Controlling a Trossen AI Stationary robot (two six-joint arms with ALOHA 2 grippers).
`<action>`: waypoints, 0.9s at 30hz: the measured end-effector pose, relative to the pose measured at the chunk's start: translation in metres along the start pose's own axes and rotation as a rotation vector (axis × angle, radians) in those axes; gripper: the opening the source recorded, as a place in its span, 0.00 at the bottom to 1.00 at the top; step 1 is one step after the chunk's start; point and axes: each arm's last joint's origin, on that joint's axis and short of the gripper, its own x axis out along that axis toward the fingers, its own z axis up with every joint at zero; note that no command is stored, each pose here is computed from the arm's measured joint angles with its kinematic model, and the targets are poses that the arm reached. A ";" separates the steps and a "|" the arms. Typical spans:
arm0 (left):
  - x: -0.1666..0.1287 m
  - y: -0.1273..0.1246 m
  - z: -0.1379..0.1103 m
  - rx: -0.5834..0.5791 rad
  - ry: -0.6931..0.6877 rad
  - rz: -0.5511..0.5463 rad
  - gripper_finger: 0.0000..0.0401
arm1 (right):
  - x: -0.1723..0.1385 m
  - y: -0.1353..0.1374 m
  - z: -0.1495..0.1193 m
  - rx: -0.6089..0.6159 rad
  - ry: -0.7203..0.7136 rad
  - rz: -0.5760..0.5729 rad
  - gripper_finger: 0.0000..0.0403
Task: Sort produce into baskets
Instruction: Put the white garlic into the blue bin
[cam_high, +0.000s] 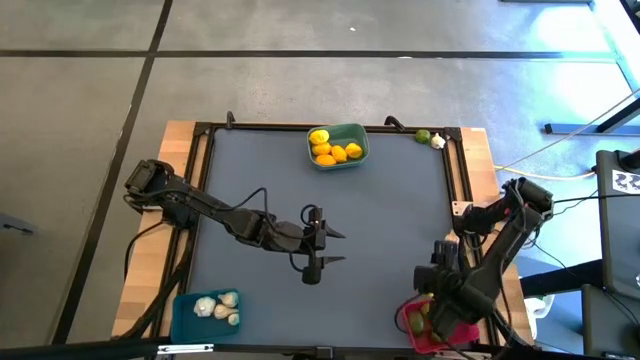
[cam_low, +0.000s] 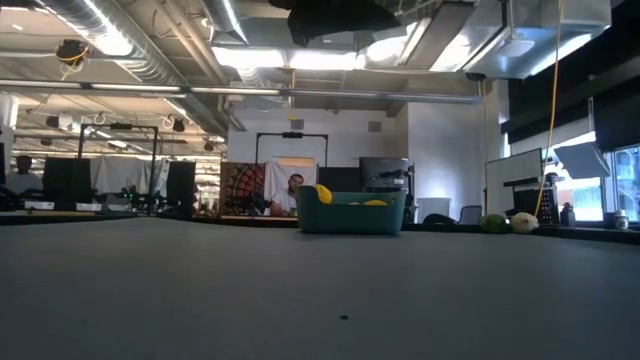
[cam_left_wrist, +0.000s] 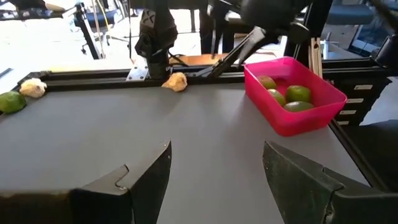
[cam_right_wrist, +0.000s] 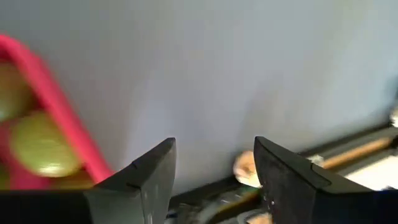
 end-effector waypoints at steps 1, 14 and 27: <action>0.000 0.000 -0.001 -0.003 0.008 0.001 0.62 | 0.002 -0.003 0.001 -0.004 0.012 -0.016 0.53; 0.000 0.000 -0.005 -0.016 0.053 0.004 0.62 | 0.027 -0.050 -0.005 0.040 0.037 0.043 0.53; 0.000 0.002 -0.006 -0.015 0.061 0.009 0.62 | 0.063 -0.085 -0.018 0.194 0.161 0.040 0.53</action>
